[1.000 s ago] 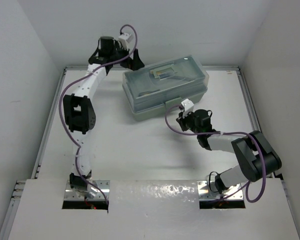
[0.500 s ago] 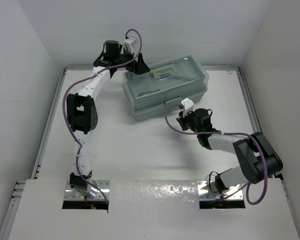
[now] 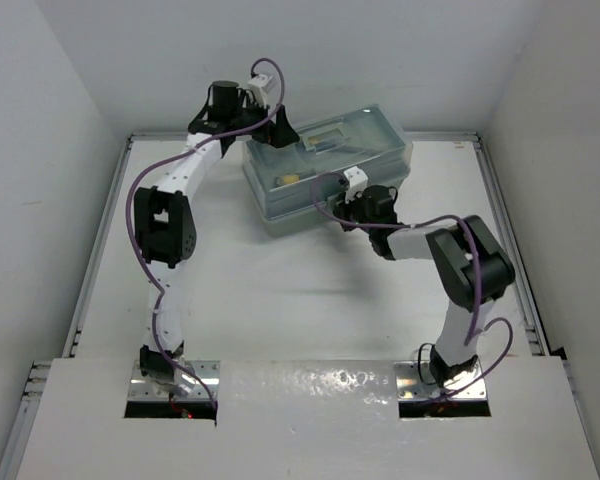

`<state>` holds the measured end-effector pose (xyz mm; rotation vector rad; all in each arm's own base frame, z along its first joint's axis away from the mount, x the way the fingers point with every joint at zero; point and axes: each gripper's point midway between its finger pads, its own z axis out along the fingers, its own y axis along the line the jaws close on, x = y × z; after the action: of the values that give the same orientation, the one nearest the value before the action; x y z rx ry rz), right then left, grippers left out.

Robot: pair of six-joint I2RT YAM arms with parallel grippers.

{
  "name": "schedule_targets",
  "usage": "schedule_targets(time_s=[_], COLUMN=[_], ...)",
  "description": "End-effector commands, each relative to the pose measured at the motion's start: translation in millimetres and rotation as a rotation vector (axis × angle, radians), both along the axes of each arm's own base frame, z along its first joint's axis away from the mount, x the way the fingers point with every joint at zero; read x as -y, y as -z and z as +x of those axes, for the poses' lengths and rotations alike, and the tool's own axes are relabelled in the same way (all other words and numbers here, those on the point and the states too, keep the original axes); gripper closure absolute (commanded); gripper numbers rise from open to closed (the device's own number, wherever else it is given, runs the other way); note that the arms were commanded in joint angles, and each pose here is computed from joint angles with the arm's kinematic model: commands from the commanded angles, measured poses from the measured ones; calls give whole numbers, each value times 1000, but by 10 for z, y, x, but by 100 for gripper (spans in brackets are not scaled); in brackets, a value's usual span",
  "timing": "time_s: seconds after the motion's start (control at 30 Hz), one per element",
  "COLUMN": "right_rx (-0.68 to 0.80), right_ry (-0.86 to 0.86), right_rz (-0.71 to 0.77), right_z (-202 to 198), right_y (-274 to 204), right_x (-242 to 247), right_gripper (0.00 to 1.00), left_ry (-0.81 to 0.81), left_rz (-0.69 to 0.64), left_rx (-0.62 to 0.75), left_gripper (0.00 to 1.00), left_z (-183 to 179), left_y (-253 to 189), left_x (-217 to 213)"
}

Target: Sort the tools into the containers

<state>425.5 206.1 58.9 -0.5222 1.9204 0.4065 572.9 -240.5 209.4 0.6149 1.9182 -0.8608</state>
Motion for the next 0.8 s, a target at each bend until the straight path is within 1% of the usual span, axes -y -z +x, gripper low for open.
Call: schedule_targets(time_s=[0.0,0.03,0.07,0.17,0.23,0.27,0.3,0.33,0.37,0.47,0.5,0.53,0.57,0.6,0.63,0.67,0.7,0.73,0.77], right_rx=[144,213,218,256,217,232,223,177,170,65,45,-39,-63,-66,-84,-89,-91,-100,-107], right_ry=[12,15,26,49,16,8,3,-1,-1,-2,5,21,45,69,89,111,169,201,228], right_rz=[149,169,151,93,61,72,69,55,53,-2,-12,-35,-44,-35,-45,-57,-72,-85,-96], right_z=[288,229,8,-241,-401,-465,-525,-649,-708,-926,-980,-1107,-1162,-1213,-1295,-1333,-1365,-1404,-1434], right_y=[-448,-578,-524,-576,-491,-614,-617,-492,-487,-331,-347,-183,-134,-162,-74,-50,-58,-25,-11], right_x=[-187,-150,-24,182,202,207,219,256,285,386,419,488,544,595,663,719,839,918,980], right_gripper=[100,100,100,100,100,100,100,100,100,100,100,99,97,94,91,82,81,79,75], left_ry=[37,46,52,57,53,52,51,50,48,15,6,-3,-20,-27,-35,-41,-47,-57,-79], left_rz=[81,81,81,91,98,98,101,101,104,133,139,143,152,155,152,153,155,153,161], left_rx=[-97,-98,-103,-97,-94,-89,-85,-79,-71,-36,-30,-15,-3,6,27,40,46,74,89], left_gripper=[7,7,7,7,7,7,7,7,7,6,6,6,6,6,6,5,4,4,4], left_z=[-223,-243,-261,-264,-262,-268,-274,-290,-290,-259,-251,-249,-230,-233,-250,-260,-281,-320,-321], left_y=[429,442,460,473,469,435,417,368,339,207,167,68,18,-39,-171,-245,-307,-477,-561], left_x=[106,118,121,113,93,89,82,68,60,-5,-20,-37,-63,-76,-99,-112,-143,-175,-221])
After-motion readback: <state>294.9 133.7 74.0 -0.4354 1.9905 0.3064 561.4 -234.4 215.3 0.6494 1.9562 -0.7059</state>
